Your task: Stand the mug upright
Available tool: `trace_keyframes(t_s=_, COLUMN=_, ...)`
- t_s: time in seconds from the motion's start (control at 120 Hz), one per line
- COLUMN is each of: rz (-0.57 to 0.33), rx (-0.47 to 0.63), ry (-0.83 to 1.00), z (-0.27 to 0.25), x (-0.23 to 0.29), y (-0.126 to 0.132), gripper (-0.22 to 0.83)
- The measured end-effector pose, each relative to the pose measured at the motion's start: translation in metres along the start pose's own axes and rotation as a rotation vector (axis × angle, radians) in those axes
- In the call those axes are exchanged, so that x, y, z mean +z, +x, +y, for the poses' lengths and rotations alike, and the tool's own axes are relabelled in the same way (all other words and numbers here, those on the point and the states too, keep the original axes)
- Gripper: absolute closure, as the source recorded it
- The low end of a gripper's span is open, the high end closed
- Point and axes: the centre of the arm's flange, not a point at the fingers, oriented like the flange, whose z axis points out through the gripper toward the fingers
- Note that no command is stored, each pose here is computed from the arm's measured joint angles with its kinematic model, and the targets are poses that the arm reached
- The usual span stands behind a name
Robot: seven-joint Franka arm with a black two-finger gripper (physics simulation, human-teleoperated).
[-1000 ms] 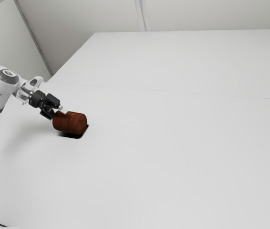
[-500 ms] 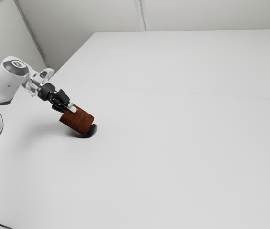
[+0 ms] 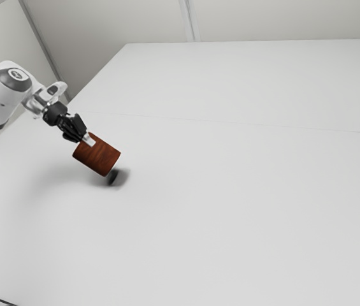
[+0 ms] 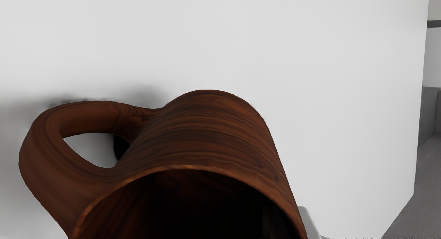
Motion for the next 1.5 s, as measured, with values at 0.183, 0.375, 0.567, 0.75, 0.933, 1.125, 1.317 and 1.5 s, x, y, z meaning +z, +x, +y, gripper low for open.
trace_keyframes(t_s=0.183, rz=-0.046, rx=0.022, ry=0.181, z=0.054, x=0.024, y=-0.03, gripper=0.78)
trace_keyframes(t_s=0.375, rz=-0.021, rx=0.092, ry=0.384, z=0.084, x=0.04, y=-0.039, gripper=0.79)
trace_keyframes(t_s=0.567, rz=-0.011, rx=0.221, ry=0.586, z=0.121, x=0.071, y=-0.049, gripper=0.79)
trace_keyframes(t_s=0.75, rz=-0.039, rx=0.354, ry=0.735, z=0.164, x=0.109, y=-0.051, gripper=0.79)
trace_keyframes(t_s=0.933, rz=-0.062, rx=0.358, ry=0.803, z=0.17, x=0.135, y=-0.041, gripper=0.79)
trace_keyframes(t_s=1.125, rz=-0.067, rx=0.268, ry=0.828, z=0.171, x=0.147, y=-0.038, gripper=0.78)
trace_keyframes(t_s=1.317, rz=-0.055, rx=0.19, ry=0.835, z=0.178, x=0.155, y=-0.037, gripper=0.78)
trace_keyframes(t_s=1.5, rz=-0.051, rx=0.147, ry=0.835, z=0.183, x=0.172, y=-0.024, gripper=0.78)
